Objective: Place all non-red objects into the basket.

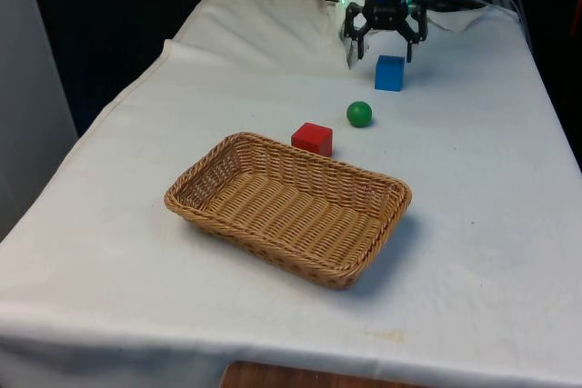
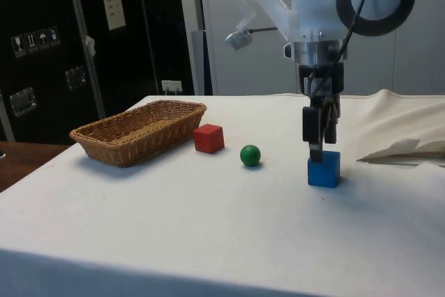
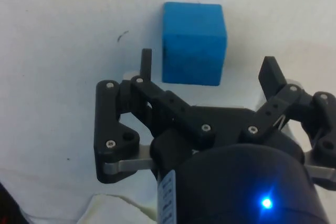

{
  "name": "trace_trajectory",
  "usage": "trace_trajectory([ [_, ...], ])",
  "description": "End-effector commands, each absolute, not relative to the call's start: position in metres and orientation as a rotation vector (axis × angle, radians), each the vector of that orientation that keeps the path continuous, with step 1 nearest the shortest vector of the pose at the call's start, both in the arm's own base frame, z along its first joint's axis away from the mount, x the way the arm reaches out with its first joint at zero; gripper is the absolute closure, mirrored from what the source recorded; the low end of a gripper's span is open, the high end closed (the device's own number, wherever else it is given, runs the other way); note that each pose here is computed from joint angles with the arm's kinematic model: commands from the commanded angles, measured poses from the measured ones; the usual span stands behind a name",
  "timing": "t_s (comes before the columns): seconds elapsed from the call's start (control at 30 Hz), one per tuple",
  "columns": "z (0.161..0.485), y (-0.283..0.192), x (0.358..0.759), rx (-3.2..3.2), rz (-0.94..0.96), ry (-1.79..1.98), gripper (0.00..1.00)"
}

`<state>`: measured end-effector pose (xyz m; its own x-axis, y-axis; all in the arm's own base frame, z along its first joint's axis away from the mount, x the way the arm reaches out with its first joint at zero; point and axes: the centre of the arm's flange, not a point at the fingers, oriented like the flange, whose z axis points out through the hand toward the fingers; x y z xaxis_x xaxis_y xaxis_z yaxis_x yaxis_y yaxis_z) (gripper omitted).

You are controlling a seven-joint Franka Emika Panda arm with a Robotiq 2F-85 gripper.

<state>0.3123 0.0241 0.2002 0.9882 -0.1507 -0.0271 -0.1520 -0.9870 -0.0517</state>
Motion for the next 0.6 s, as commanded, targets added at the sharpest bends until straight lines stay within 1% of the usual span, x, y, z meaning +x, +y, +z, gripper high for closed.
trace_trajectory([
  [0.0, 0.201, 0.029, 0.310, -3.059, 0.020, 0.239, 0.00],
  [0.37, 0.194, 0.041, 0.311, -3.073, 0.055, 0.241, 0.00],
  [0.57, 0.192, 0.046, 0.322, -3.061, 0.040, 0.241, 0.00],
])
